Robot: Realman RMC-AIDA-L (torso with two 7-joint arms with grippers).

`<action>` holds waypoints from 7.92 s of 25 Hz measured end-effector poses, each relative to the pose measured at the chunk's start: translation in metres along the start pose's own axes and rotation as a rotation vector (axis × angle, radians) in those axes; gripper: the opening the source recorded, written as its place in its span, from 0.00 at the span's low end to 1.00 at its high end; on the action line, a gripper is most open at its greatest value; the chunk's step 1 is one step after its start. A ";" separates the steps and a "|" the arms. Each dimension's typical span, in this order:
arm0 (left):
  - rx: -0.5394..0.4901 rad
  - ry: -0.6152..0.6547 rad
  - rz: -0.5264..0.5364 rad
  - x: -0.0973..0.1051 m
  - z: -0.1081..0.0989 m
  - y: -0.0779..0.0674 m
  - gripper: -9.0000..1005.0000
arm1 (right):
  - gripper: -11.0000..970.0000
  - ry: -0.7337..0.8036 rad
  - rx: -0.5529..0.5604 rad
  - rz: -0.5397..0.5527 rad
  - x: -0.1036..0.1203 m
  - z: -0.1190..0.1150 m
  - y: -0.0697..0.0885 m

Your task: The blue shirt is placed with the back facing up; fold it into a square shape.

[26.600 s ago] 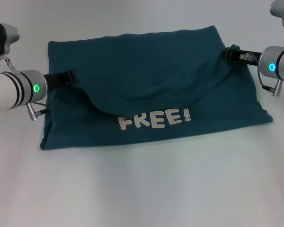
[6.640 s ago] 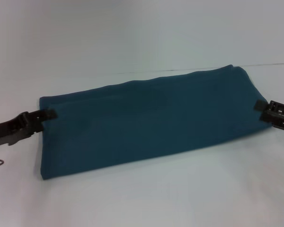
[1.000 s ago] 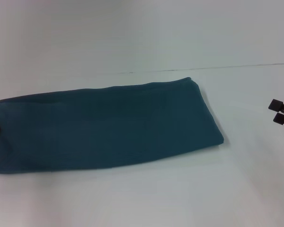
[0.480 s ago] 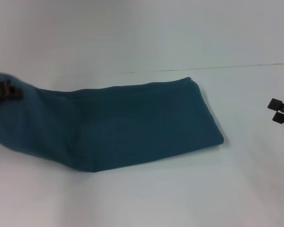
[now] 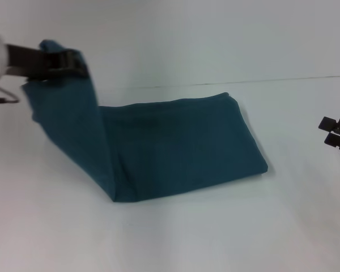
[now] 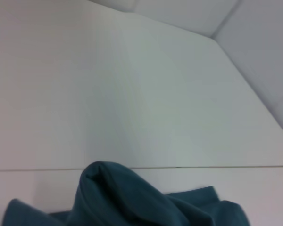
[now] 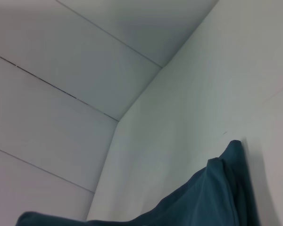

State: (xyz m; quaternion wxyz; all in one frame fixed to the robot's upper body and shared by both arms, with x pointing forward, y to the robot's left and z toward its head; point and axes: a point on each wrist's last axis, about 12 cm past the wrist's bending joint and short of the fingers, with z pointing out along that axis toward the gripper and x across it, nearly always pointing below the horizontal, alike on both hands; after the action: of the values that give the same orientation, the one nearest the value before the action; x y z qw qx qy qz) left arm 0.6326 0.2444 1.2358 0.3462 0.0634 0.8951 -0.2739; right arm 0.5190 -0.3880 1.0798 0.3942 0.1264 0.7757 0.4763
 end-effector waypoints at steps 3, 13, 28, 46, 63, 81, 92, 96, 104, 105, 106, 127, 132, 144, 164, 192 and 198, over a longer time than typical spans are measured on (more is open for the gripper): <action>0.029 0.024 0.055 -0.006 0.021 -0.030 0.07 | 0.77 0.000 0.001 0.003 0.001 0.000 0.000; 0.098 0.107 0.185 0.009 0.098 -0.096 0.07 | 0.77 0.007 0.001 0.005 0.002 0.003 0.000; 0.130 0.134 0.208 0.009 0.126 -0.125 0.08 | 0.76 0.011 0.010 0.012 0.006 0.001 -0.002; 0.303 0.015 0.153 0.010 0.130 -0.135 0.31 | 0.75 0.023 0.022 0.015 0.008 -0.001 -0.004; 0.412 0.037 -0.281 0.082 0.066 0.003 0.66 | 0.74 0.208 0.099 -0.052 -0.022 0.006 0.005; 0.319 0.041 -0.349 0.142 0.026 0.067 0.65 | 0.73 0.438 0.301 -0.246 -0.080 0.132 0.088; 0.334 0.028 -0.349 0.138 0.028 0.064 0.65 | 0.73 0.430 0.436 -0.353 -0.060 0.195 0.109; 0.341 0.021 -0.346 0.137 0.029 0.063 0.65 | 0.73 0.406 0.453 -0.349 -0.052 0.201 0.102; 0.345 0.014 -0.343 0.134 0.031 0.061 0.65 | 0.72 0.372 0.458 -0.346 -0.041 0.209 0.098; 0.344 0.013 -0.343 0.133 0.031 0.061 0.65 | 0.72 0.369 0.458 -0.345 -0.040 0.210 0.098; 0.343 0.013 -0.343 0.133 0.031 0.061 0.65 | 0.72 0.368 0.458 -0.345 -0.040 0.210 0.097; 0.345 0.023 -0.360 0.139 0.035 0.062 0.65 | 0.53 0.332 0.470 -0.335 -0.021 0.219 0.089; 0.348 0.023 -0.355 0.138 0.035 0.060 0.65 | 0.36 0.332 0.471 -0.345 -0.023 0.218 0.088; 0.347 0.020 -0.358 0.138 0.035 0.061 0.65 | 0.04 0.311 0.390 -0.345 -0.037 0.212 0.104; 0.340 0.013 -0.360 0.137 0.035 0.062 0.65 | 0.04 0.207 0.298 -0.178 -0.045 0.198 0.088; 0.345 0.020 -0.368 0.139 0.036 0.061 0.65 | 0.52 0.279 0.333 -0.201 -0.059 0.180 0.084; 0.342 0.017 -0.369 0.138 0.037 0.061 0.65 | 0.52 0.221 0.289 -0.167 -0.036 0.202 0.089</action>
State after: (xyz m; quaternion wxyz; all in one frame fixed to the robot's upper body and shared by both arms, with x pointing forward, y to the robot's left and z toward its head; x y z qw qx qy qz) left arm 0.5689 0.2660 1.0955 0.2669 -0.0412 0.8350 -0.4795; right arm 0.6741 -0.2334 1.1246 0.3226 0.0637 0.8824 0.3366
